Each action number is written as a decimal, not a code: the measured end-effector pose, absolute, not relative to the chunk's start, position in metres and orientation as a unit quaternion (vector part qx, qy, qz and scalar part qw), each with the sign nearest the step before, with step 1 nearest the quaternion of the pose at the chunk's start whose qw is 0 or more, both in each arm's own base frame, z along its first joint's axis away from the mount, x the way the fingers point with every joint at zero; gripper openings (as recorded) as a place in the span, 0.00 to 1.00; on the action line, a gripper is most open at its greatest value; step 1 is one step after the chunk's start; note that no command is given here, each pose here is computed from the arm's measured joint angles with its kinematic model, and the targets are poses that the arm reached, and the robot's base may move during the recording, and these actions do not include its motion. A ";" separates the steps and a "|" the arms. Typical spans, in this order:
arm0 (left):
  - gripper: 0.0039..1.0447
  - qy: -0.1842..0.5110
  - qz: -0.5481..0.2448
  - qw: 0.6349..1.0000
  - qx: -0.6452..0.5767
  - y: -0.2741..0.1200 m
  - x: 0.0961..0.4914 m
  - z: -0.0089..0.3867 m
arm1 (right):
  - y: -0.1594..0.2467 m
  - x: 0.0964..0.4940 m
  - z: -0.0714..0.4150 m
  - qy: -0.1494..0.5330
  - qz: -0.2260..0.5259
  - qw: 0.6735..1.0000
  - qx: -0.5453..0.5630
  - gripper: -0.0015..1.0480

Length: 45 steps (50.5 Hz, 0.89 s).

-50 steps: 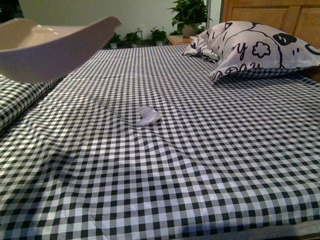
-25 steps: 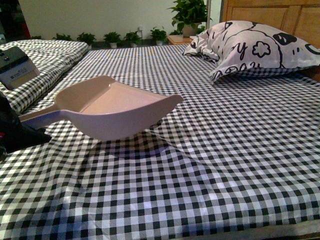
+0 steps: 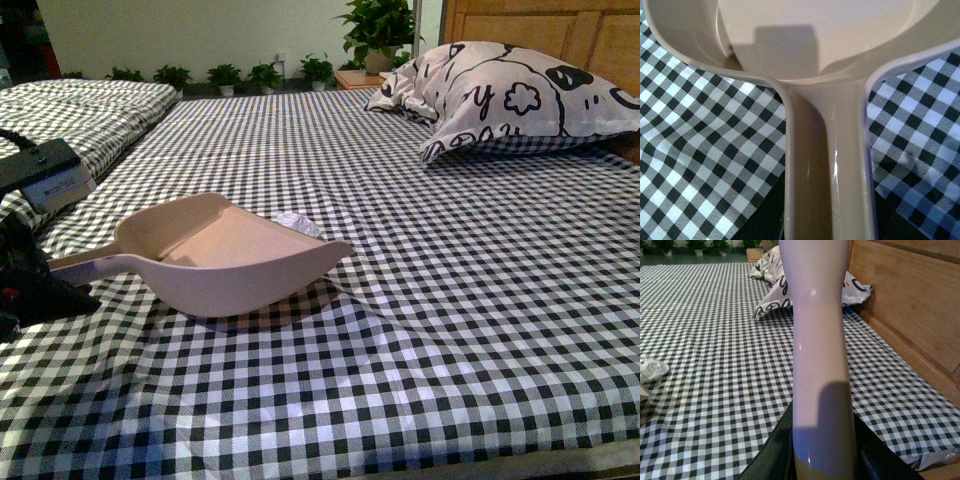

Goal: Clean up trash

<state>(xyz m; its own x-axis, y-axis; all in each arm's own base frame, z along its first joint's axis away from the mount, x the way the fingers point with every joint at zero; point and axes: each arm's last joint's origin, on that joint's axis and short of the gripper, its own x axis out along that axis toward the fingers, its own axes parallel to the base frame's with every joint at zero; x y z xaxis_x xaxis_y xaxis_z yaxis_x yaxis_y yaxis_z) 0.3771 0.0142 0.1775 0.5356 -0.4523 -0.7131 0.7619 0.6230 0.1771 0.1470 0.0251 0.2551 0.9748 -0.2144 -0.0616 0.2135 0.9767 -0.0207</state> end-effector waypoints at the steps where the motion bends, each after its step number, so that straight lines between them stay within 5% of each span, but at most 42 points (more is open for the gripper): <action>1: 0.23 0.320 -0.360 0.842 0.243 0.015 0.377 0.177 | 0.025 0.147 0.255 0.032 -0.108 0.994 -0.007 0.19; 45: 0.23 0.333 -0.344 0.832 0.282 0.027 0.399 0.161 | 0.025 0.147 0.255 0.032 -0.108 0.994 -0.007 0.19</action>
